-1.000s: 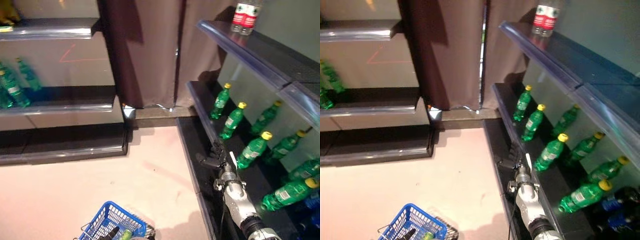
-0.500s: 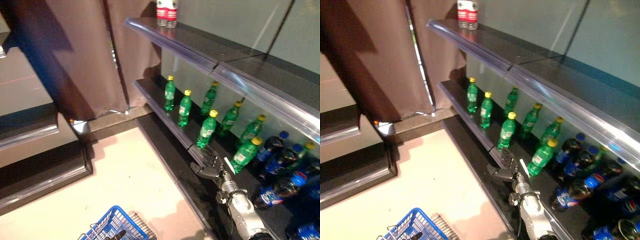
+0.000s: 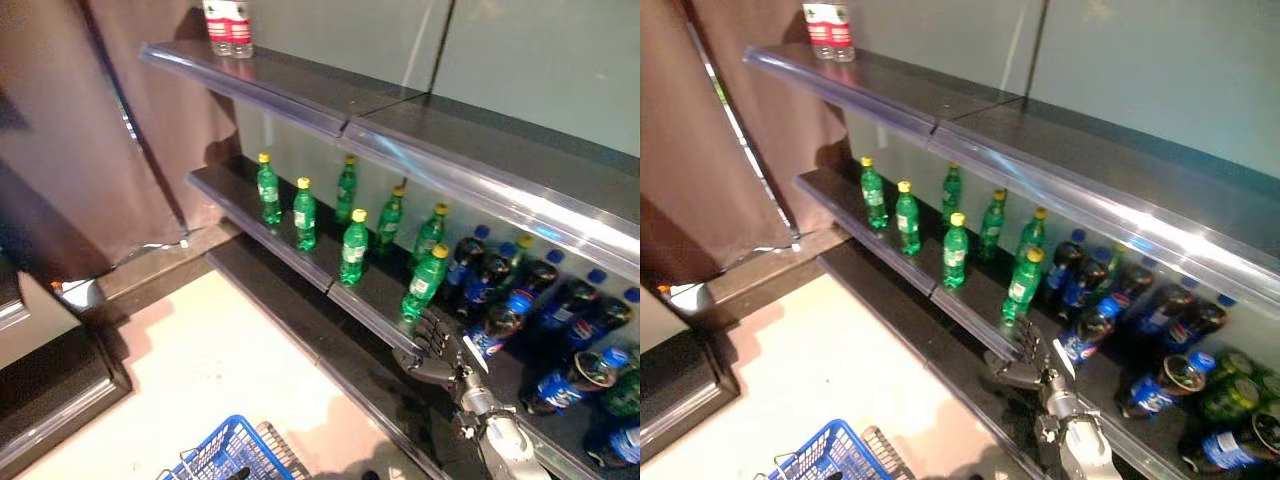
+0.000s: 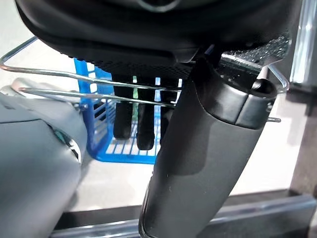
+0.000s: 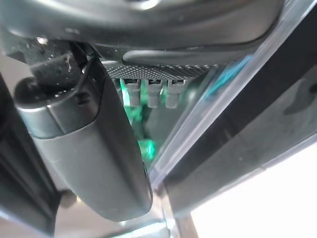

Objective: Pick up the drink and place into the basket.

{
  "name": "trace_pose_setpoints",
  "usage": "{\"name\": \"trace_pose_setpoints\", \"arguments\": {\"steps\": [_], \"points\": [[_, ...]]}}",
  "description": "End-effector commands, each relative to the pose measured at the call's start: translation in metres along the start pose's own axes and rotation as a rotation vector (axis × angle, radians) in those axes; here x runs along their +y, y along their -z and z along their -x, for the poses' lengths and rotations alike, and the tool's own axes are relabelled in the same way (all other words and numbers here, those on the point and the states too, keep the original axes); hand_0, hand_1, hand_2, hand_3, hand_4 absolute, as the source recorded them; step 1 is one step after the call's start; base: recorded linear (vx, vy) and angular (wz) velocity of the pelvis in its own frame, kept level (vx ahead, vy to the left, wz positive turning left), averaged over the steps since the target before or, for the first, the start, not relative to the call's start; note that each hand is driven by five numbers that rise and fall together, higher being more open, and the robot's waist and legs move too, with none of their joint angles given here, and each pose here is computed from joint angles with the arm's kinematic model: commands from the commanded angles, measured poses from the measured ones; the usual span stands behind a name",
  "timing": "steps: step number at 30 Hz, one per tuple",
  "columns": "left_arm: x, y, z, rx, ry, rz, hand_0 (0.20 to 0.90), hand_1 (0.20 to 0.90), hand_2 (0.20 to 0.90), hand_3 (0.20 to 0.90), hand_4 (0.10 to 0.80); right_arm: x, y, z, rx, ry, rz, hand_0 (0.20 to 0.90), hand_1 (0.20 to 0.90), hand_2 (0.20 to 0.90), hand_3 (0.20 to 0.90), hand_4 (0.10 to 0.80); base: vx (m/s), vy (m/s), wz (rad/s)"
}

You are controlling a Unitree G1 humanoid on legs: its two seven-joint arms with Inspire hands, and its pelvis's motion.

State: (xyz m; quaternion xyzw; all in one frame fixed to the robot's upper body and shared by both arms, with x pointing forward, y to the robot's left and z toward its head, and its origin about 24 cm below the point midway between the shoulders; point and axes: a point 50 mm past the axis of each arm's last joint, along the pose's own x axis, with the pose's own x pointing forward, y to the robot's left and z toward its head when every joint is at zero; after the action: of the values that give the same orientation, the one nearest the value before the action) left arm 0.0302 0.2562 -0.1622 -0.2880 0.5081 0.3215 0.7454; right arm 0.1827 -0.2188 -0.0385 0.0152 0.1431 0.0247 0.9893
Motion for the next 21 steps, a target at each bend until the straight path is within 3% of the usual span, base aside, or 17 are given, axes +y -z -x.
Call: {"name": "trace_pose_setpoints", "arguments": {"steps": [1, 7, 21], "points": [[-0.069, -0.031, -0.007, -0.135, 0.309, 0.087, 0.3, 0.3, 0.3, 0.2, 0.1, -0.014, -0.059, -0.013, -0.261, -0.014, 0.063, 0.9, 0.9, 0.9, 0.9, 0.8, -0.006, -0.019, -0.79], [-0.075, -0.029, -0.006, -0.139, 0.344, 0.106, 0.3, 0.3, 0.3, 0.2, 0.1, -0.023, -0.053, -0.004, -0.25, 0.042, 0.014, 0.9, 0.9, 0.9, 0.9, 0.8, 0.003, -0.028, -0.68], [-0.064, -0.024, -0.006, -0.138, 0.287, 0.123, 0.3, 0.3, 0.3, 0.2, 0.1, -0.025, -0.055, 0.003, -0.265, 0.081, 0.003, 0.9, 0.9, 0.9, 0.9, 0.8, 0.023, -0.045, -0.09]]}}
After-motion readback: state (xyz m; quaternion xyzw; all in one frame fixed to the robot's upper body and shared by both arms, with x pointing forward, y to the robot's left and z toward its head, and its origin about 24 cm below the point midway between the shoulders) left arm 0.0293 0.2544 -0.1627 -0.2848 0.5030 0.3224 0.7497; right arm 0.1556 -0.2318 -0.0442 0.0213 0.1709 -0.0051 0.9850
